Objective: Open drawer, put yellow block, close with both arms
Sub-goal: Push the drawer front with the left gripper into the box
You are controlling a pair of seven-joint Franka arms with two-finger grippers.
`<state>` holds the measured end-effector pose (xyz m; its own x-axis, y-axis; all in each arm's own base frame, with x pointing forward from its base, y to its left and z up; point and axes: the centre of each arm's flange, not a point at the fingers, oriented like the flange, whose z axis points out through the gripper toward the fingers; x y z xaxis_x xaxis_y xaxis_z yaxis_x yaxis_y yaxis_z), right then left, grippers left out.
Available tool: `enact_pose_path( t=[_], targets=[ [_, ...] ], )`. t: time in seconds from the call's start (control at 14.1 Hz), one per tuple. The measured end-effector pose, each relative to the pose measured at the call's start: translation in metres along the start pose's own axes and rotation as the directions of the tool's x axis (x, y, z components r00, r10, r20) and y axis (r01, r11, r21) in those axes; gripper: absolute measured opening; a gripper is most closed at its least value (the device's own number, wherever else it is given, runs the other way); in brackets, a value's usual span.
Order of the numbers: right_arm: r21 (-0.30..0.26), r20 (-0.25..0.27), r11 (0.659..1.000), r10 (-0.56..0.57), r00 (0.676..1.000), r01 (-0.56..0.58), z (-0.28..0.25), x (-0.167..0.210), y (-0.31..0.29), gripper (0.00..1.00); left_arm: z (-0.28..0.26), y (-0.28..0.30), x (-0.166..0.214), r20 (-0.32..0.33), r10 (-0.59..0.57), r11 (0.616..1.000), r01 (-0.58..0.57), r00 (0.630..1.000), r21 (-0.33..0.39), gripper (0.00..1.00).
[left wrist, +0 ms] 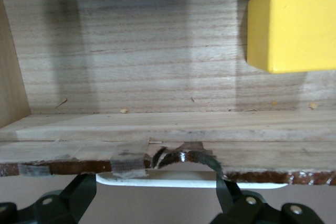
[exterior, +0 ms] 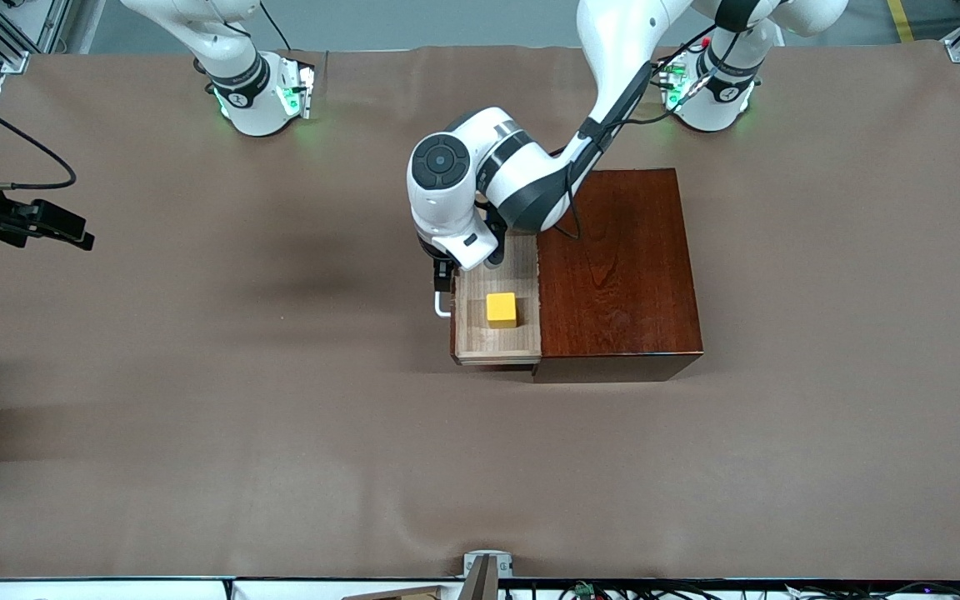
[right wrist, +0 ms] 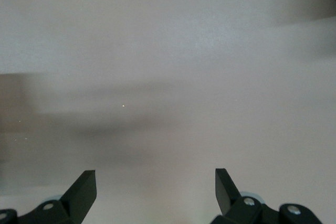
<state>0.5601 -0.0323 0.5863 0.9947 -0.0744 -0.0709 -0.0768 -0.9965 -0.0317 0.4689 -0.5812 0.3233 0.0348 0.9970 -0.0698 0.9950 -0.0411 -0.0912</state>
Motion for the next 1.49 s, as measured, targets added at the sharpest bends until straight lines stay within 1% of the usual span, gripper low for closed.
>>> enact_pose_path(
  t=[0.28, 0.43, 0.57, 0.71, 0.99, 1.28, 1.35, 1.49],
  targets=[
    [0.000, -0.002, 1.000, -0.003, 1.000, 0.003, -0.001, 0.000, -0.002, 1.00, -0.015, 0.016, 0.025, -0.064, -0.030, 1.000, 0.030, 0.997, -0.004, 1.00],
    [0.000, -0.002, 1.000, -0.005, 1.000, 0.005, -0.001, 0.000, -0.003, 1.00, -0.019, 0.020, 0.036, -0.109, -0.037, 0.999, 0.037, 0.993, 0.001, 1.00],
    [0.000, -0.002, 1.000, -0.006, 1.000, 0.006, -0.001, 0.000, -0.003, 1.00, -0.018, 0.022, 0.043, -0.148, -0.049, 0.999, 0.050, 0.988, 0.002, 1.00],
    [0.000, -0.002, 1.000, -0.006, 1.000, 0.006, -0.001, 0.000, -0.003, 1.00, -0.016, 0.020, 0.043, -0.172, -0.059, 0.998, 0.059, 0.983, -0.006, 1.00],
    [0.000, -0.001, 1.000, -0.007, 1.000, 0.007, -0.001, 0.000, -0.004, 1.00, -0.008, 0.018, 0.058, -0.276, -0.069, 0.997, 0.077, 0.959, 0.018, 1.00],
    [0.000, -0.001, 1.000, -0.008, 1.000, 0.008, -0.001, 0.000, -0.004, 1.00, -0.005, 0.018, 0.075, -0.373, -0.071, 0.995, 0.089, 0.925, 0.033, 1.00],
    [0.000, -0.001, 1.000, -0.008, 1.000, 0.008, -0.001, 0.000, -0.004, 1.00, -0.004, 0.019, 0.078, -0.389, -0.071, 0.995, 0.092, 0.919, 0.034, 1.00],
    [0.000, -0.001, 1.000, -0.009, 1.000, 0.009, -0.001, 0.000, -0.005, 1.00, -0.004, 0.017, 0.077, -0.401, -0.066, 0.996, 0.085, 0.914, 0.029, 1.00]
  ],
)
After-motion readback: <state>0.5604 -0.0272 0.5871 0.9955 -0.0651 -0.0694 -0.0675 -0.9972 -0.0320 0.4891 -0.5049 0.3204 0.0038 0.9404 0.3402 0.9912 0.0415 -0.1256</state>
